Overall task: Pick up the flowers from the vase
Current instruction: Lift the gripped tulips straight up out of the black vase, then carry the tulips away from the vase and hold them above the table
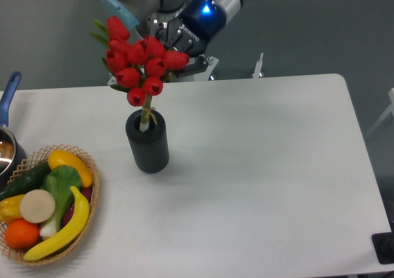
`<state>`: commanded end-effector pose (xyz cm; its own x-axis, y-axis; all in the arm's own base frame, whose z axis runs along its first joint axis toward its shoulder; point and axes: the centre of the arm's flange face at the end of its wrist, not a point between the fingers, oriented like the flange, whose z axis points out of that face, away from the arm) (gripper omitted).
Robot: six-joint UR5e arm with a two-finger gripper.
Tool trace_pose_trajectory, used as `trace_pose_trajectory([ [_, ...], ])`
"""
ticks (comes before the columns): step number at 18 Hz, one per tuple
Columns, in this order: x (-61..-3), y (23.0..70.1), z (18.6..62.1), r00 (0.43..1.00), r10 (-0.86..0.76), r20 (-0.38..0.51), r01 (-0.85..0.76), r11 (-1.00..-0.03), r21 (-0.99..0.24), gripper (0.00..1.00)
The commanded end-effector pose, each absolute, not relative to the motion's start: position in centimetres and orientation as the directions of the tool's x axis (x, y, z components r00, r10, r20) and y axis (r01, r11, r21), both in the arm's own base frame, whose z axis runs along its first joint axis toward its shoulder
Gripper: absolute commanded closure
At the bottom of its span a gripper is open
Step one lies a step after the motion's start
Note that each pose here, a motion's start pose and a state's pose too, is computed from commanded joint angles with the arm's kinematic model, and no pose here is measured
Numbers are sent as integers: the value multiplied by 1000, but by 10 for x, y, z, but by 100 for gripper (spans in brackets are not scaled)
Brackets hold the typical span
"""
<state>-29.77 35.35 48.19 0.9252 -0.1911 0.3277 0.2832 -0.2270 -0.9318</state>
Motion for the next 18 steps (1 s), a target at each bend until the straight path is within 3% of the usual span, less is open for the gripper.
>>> trace_pose_trajectory([
  [8, -321, 351, 532, 914, -155, 376, 341, -208, -917, 86],
  [13, -362, 345, 550, 945, -106, 309, 285, -193, -939, 86],
  [18, -393, 344, 552, 986, 66, 156, 169, -316, -934, 87],
])
